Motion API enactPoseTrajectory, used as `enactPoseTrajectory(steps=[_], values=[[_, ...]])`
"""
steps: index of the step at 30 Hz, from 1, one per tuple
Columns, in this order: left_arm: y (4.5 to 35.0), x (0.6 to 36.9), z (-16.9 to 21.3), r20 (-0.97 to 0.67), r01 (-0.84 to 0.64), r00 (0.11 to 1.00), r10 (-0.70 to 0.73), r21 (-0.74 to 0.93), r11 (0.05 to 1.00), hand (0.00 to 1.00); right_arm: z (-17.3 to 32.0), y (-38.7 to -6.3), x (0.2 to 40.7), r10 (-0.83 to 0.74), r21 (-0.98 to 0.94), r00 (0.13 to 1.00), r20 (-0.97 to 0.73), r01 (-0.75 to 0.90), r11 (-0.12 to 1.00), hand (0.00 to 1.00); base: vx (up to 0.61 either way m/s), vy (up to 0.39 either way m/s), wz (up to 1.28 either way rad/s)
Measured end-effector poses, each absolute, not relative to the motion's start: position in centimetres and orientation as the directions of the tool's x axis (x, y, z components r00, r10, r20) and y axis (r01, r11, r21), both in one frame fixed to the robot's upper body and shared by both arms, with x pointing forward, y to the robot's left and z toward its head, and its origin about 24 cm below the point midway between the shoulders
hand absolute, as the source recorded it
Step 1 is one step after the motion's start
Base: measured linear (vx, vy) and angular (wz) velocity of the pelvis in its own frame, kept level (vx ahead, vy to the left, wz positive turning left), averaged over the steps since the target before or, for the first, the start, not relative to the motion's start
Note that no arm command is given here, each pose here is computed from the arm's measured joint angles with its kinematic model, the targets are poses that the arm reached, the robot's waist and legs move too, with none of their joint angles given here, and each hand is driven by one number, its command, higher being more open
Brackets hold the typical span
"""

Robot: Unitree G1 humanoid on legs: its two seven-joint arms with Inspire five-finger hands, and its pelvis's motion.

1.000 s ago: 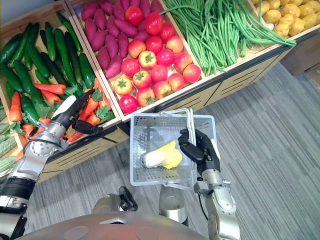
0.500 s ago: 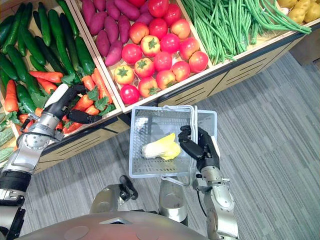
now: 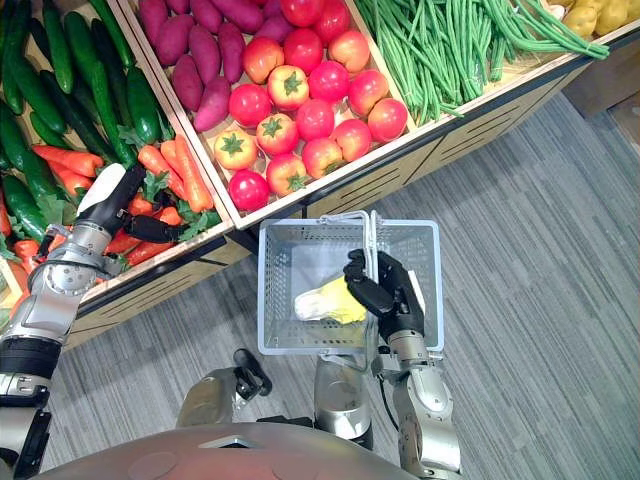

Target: Pick vegetable in the basket

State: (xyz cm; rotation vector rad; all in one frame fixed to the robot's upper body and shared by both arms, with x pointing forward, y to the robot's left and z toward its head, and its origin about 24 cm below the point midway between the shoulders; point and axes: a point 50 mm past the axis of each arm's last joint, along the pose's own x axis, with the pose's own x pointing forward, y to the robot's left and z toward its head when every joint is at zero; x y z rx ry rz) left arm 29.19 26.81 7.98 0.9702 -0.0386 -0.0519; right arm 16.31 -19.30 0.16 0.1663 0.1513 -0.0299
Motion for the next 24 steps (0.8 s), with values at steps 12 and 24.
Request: enactPoseTrajectory(steps=[12, 24], values=[[25.0, 29.4, 11.1, 0.123, -0.052, 0.989, -0.083, 0.812, 0.582, 0.00, 0.2, -20.6, 15.8, -0.072, 0.145, 0.985, -0.159, 0.096, 0.985, 0.00, -0.03, -0.058, 0.04], [23.3, 28.6, 14.7, 0.299, -0.121, 0.938, -0.174, 0.755, 0.644, 0.00, -0.3, -22.1, 14.4, -0.131, 0.115, 0.972, -0.196, 0.156, 0.981, 0.00, -0.03, -0.013, 0.01]])
